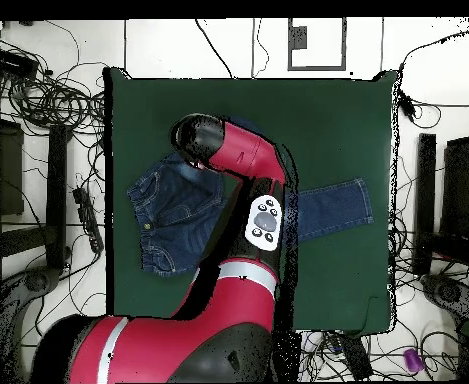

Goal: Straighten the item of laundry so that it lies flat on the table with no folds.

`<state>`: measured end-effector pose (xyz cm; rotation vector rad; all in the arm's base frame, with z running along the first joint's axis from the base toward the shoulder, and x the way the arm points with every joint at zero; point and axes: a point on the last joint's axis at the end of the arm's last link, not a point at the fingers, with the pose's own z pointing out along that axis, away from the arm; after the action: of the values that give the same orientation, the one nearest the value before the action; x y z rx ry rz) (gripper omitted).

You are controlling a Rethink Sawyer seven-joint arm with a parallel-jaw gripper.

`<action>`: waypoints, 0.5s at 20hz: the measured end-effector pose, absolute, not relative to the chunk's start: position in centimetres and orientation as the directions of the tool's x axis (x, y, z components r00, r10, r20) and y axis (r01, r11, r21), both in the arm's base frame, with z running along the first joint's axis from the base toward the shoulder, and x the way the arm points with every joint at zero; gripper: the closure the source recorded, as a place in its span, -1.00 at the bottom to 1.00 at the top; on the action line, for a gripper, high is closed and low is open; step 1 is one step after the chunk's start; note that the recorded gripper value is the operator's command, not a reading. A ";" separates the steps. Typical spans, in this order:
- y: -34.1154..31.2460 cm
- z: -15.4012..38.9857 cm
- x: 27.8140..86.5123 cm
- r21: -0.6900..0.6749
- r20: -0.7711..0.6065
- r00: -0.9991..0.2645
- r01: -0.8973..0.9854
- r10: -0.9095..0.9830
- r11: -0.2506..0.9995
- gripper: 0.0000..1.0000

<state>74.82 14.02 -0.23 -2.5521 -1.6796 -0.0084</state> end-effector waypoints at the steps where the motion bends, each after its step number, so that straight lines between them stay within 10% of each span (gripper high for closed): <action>1: 14.1 -0.2 74.8 -0.070 0.054 0.398 0.916 0.916 -0.395 -1.00; 10: 14.2 -2.8 74.1 -0.086 0.055 0.422 0.905 0.905 -0.417 -1.00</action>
<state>74.10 14.19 -2.75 -2.5623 -1.6356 -0.0003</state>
